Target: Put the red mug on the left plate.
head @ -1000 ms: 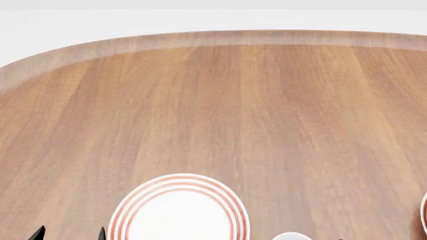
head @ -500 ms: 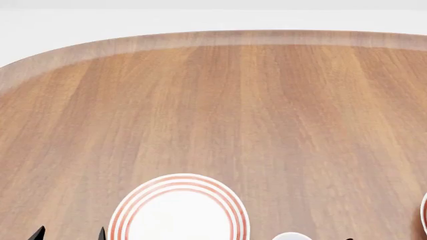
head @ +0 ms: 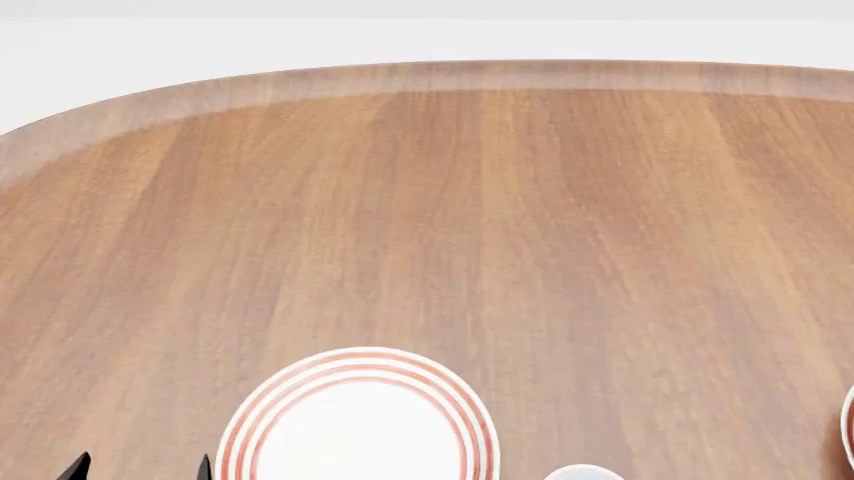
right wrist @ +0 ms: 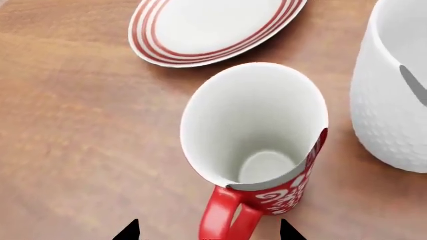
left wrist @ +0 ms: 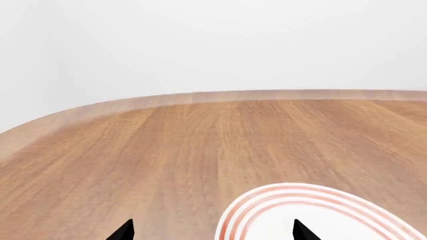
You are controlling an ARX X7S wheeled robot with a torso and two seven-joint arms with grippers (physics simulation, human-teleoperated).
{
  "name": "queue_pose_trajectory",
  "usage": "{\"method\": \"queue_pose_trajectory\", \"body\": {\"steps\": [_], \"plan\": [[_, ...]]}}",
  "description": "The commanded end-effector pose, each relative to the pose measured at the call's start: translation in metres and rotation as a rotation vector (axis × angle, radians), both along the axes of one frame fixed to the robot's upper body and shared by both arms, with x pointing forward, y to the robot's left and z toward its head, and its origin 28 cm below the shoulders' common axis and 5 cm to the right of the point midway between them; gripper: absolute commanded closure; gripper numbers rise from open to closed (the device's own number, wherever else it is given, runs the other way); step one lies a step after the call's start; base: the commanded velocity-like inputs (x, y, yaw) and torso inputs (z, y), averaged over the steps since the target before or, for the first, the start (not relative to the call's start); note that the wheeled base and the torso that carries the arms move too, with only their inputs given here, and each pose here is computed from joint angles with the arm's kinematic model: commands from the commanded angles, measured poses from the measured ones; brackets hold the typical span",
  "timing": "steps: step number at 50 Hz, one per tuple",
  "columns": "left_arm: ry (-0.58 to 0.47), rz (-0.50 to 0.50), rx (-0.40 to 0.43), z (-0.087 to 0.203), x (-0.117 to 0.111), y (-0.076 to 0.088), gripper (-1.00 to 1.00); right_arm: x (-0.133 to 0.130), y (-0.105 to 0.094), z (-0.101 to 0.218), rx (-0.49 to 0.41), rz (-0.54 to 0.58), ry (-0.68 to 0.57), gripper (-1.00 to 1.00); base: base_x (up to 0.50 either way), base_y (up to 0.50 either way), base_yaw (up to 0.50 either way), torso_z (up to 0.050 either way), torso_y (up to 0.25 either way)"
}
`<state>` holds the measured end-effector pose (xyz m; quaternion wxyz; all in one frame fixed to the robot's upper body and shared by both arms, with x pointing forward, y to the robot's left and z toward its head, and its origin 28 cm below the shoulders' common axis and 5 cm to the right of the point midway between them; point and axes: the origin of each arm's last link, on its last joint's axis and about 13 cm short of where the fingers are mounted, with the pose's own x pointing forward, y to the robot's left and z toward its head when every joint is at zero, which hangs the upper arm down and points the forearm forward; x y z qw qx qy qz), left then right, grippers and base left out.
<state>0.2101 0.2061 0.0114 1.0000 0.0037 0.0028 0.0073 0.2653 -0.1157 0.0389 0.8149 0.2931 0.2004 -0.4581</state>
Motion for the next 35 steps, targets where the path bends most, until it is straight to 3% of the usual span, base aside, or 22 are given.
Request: {"method": "queue_pose_trajectory", "body": {"steps": [1,16,17,35], "plan": [[-0.001,-0.001,-0.001,0.0,0.0,0.0,-1.0,0.003,0.004,-0.007,-0.03,0.0,0.035,-1.0,0.0,0.0,0.0,0.0,0.0],[-0.003,-0.003,-0.001,0.0,0.0,0.0,-1.0,0.007,0.01,-0.009,-0.037,0.027,0.033,-1.0,0.0,0.0,0.0,0.0,0.0],[-0.003,-0.003,-0.001,0.0,0.0,0.0,-1.0,0.007,0.01,-0.01,-0.039,0.031,0.042,1.0,0.0,0.0,0.0,0.0,0.0],[-0.003,-0.001,0.001,0.001,0.0,0.0,-1.0,-0.007,0.009,0.009,-0.069,0.026,-0.019,1.0,0.0,0.0,0.0,0.0,0.001]]}}
